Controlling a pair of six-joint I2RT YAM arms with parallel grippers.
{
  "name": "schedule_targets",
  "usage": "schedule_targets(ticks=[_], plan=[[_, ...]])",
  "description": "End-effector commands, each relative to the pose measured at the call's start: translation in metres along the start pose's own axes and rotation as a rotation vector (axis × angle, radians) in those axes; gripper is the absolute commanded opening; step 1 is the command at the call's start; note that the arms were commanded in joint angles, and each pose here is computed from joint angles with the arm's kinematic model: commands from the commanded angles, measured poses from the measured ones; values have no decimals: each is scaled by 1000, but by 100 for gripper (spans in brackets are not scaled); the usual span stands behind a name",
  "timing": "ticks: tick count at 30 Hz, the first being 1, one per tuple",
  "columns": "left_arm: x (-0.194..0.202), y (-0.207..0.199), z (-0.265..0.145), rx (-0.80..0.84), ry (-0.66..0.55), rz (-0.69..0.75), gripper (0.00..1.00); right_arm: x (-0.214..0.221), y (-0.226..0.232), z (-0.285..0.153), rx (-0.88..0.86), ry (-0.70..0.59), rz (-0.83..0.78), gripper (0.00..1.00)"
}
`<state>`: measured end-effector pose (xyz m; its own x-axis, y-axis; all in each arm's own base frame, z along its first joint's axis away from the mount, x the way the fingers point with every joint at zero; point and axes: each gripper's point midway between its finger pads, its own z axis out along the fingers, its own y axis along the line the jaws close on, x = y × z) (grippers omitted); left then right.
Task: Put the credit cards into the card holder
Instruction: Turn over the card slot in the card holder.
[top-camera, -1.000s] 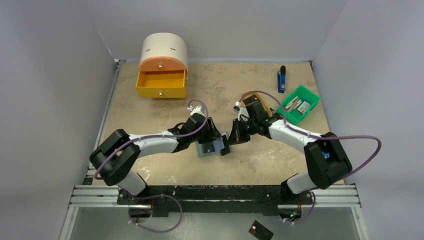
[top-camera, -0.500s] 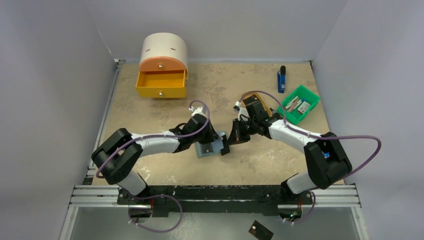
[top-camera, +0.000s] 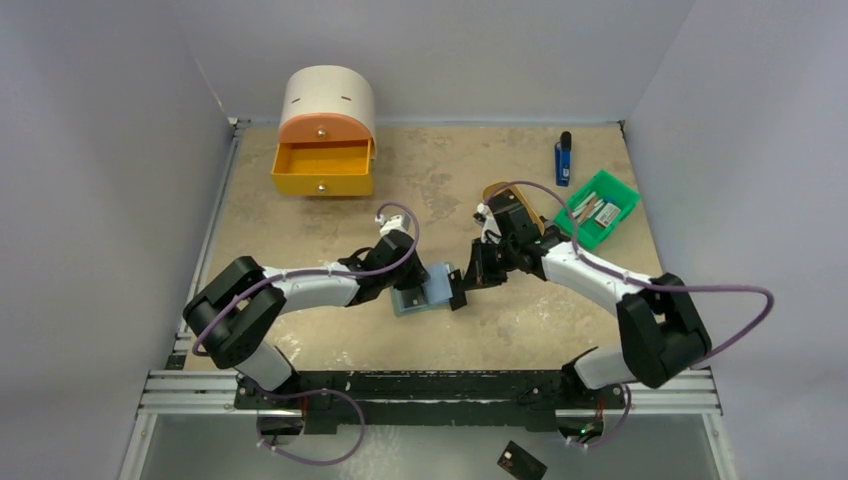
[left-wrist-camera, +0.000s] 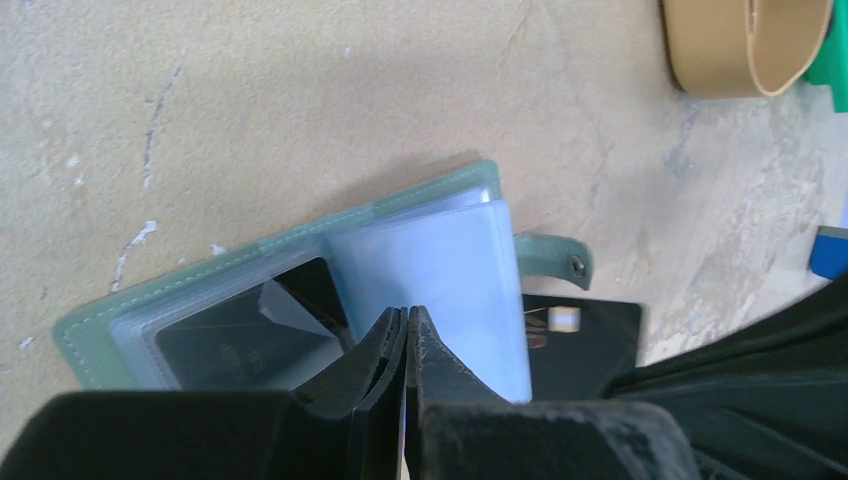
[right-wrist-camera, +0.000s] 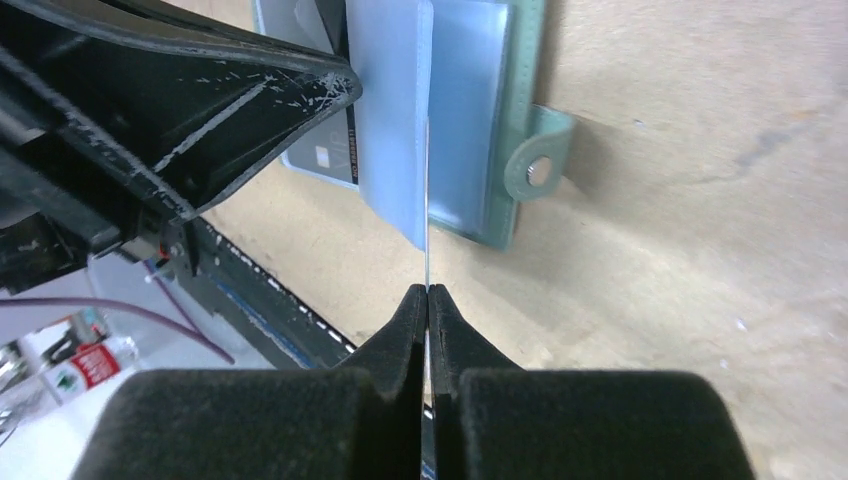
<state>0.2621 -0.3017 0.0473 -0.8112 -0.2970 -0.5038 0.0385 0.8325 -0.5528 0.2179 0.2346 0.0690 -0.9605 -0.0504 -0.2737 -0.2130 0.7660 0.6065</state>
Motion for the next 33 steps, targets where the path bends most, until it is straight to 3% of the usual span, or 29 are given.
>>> schedule_targets(ticks=[1, 6, 16, 33], plan=[[-3, 8, -2, -25, -32, 33, 0, -16, -6, -26, 119, -125, -28, 0], [1, 14, 0, -38, -26, 36, 0, -28, 3, -37, 114, -167, -56, 0], [-19, -6, -18, 27, -85, 14, 0, -3, -1, -11, 62, -6, 12, 0], [-18, 3, -24, -11, -86, 23, 3, 5, -14, -5, 106, 36, 80, 0]])
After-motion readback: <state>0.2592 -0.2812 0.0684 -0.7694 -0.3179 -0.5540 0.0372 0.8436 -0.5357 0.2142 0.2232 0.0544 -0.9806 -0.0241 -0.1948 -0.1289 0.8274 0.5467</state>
